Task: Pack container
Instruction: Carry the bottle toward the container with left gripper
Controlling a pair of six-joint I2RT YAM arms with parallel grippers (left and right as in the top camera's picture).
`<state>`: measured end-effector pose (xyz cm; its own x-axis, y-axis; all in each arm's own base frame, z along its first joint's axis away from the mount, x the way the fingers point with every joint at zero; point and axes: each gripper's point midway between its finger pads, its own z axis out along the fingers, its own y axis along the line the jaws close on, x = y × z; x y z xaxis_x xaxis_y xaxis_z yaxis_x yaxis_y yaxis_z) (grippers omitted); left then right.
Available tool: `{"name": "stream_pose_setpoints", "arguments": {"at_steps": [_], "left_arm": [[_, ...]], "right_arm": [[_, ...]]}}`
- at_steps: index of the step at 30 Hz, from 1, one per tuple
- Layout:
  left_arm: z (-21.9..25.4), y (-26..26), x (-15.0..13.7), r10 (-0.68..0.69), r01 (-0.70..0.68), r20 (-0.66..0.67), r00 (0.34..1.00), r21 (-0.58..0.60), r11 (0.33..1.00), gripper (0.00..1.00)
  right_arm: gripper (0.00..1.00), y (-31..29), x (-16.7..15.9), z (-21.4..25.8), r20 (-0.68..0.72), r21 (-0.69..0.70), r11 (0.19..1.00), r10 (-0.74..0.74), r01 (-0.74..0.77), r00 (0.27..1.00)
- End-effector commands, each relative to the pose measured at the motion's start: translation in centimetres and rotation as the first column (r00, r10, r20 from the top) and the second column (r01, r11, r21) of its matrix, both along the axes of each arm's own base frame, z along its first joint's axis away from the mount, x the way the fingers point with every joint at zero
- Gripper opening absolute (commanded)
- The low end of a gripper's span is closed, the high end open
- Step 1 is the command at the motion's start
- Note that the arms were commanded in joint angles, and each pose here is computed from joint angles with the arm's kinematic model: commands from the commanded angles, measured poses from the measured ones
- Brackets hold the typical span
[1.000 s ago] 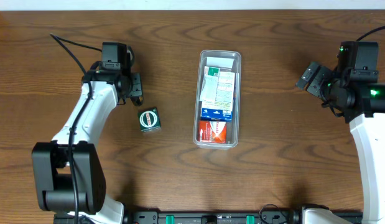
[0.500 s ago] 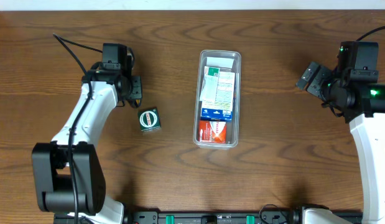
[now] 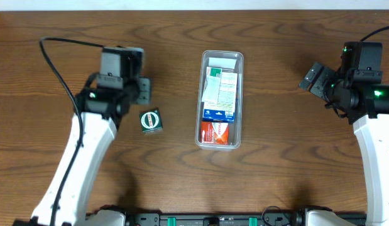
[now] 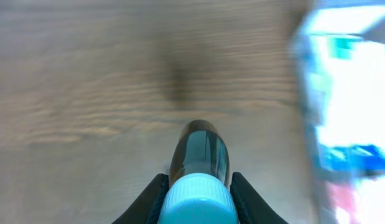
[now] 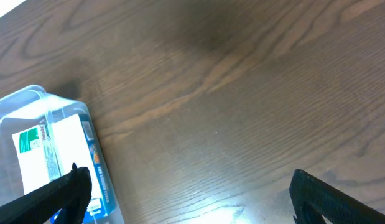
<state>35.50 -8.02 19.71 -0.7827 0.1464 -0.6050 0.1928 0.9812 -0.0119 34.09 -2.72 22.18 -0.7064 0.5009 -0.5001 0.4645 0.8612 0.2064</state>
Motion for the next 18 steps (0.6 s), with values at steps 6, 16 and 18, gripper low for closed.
{"name": "stream_pose_setpoints", "arguments": {"at_steps": [6,16,18], "left_arm": [[3.0,-9.0,-5.0,-0.369,0.367,0.081,0.926,0.030,0.930,0.22],[3.4,-15.1,-9.4,-0.586,0.581,0.100,0.804,0.074,0.810,0.21],[3.3,-15.8,-9.8,-0.620,0.613,0.100,0.778,0.090,0.785,0.21]], "right_arm": [[0.99,-0.1,0.1,0.0,-0.002,-0.011,1.000,0.009,-0.009,1.000],[0.99,-0.1,0.1,0.0,-0.002,-0.011,1.000,0.009,-0.009,1.000],[0.99,-0.1,0.1,0.0,-0.002,-0.011,1.000,0.009,-0.009,1.000]]}}
